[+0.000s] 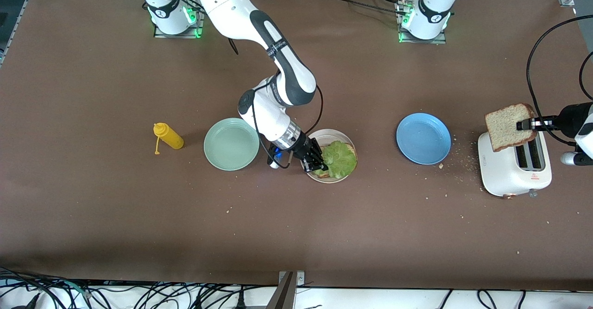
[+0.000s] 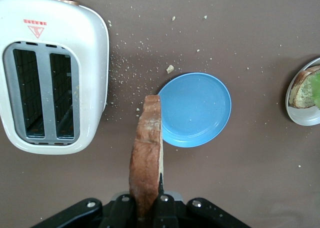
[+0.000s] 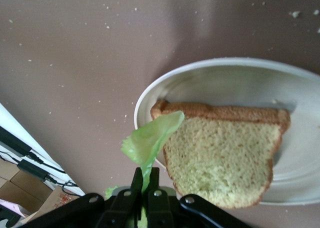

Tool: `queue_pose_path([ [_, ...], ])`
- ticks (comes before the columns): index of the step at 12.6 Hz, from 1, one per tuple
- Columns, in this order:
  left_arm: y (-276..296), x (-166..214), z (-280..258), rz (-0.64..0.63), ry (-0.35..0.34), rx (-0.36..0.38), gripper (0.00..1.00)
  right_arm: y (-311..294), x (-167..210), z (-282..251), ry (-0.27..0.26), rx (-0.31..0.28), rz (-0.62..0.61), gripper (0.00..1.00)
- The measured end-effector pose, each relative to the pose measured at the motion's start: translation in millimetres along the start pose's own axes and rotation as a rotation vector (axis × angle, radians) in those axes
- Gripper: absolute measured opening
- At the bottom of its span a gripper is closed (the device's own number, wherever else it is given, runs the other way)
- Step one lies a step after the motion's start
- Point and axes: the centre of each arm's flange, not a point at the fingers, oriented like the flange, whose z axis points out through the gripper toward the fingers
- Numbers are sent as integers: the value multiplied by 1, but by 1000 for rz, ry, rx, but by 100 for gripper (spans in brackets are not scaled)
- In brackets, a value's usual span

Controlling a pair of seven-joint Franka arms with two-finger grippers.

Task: Make sandwich in beige plate with both arms
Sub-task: 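Lower the lettuce onto the toast and open the right gripper, then carry the toast slice with the left gripper toward the beige plate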

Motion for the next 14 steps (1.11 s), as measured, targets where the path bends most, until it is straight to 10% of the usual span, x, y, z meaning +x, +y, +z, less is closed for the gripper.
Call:
queue_pose_path([
  [8,39,19,33,63,-53,-68,8,8,5,19,2,-1,13,6],
  [14,86,67,111,50,-148,-543,8,12,-4,19,1,16,-6,71],
])
